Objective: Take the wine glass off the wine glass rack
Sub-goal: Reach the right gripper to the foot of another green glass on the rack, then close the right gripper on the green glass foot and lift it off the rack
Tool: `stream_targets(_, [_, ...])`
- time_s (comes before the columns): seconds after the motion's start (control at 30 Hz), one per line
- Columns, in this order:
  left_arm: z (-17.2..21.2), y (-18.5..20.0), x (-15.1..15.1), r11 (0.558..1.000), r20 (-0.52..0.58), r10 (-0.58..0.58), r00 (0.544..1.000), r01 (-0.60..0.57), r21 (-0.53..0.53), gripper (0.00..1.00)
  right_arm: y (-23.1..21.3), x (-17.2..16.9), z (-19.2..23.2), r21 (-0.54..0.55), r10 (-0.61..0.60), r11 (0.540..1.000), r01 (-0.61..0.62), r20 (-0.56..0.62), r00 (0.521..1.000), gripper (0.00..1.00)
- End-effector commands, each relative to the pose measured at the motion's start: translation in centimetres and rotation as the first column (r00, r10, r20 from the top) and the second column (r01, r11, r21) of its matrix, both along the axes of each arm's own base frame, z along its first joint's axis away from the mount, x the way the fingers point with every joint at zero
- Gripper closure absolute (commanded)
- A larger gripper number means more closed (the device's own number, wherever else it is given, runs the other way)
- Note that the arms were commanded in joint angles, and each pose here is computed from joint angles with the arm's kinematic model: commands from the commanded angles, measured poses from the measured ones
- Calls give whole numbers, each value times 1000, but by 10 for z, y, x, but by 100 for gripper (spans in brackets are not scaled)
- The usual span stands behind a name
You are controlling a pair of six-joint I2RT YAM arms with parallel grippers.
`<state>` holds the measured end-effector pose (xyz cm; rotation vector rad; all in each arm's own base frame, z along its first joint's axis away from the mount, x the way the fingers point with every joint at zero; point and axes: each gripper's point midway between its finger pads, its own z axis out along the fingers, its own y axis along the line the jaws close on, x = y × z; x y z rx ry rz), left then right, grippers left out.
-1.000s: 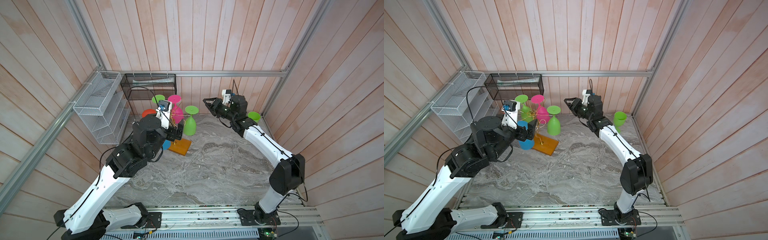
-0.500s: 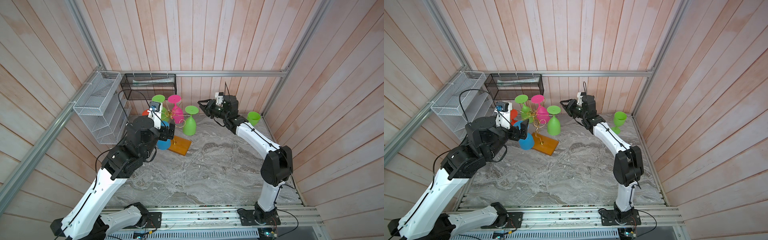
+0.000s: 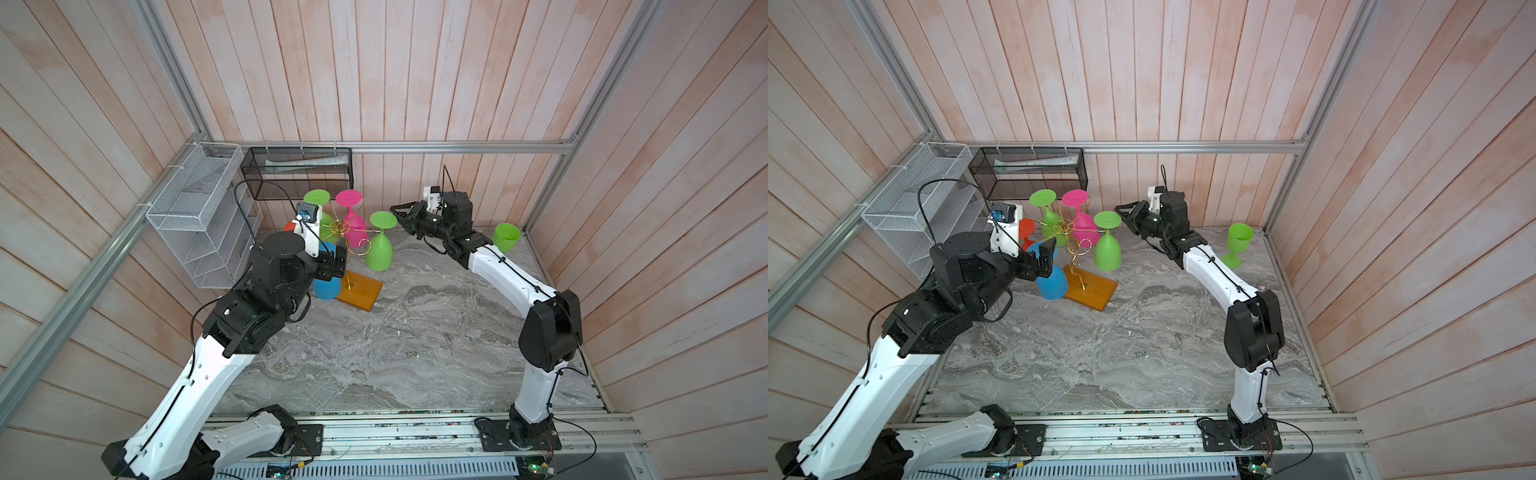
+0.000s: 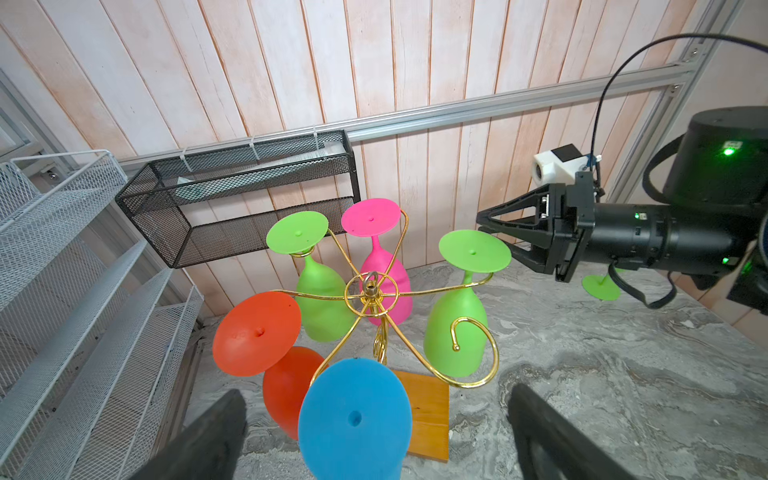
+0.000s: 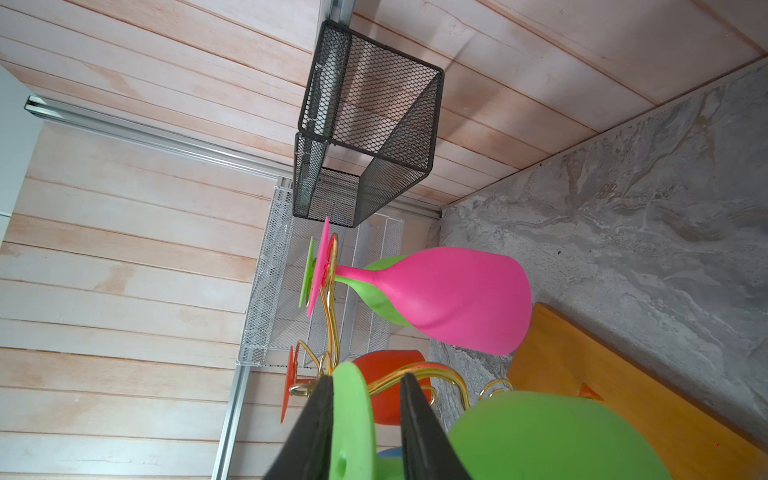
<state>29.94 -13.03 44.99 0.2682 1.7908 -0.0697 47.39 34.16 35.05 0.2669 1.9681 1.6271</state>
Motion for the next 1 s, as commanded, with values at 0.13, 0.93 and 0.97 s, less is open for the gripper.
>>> stream_targets(0.13, [1,0,-1,1000,2,-13,1000,13,-13,1,5,-16,15,10,31,999,-31,33,999,74])
stream_targets(0.93, [2,7,-3,999,7,-5,1000,6,-35,1,-14,-41,34,6,-13,1000,13,75,997,100])
stream_targets(0.97, [2,7,-3,999,8,-6,1000,6,-37,0,-15,-43,36,8,-12,1000,12,78,997,100])
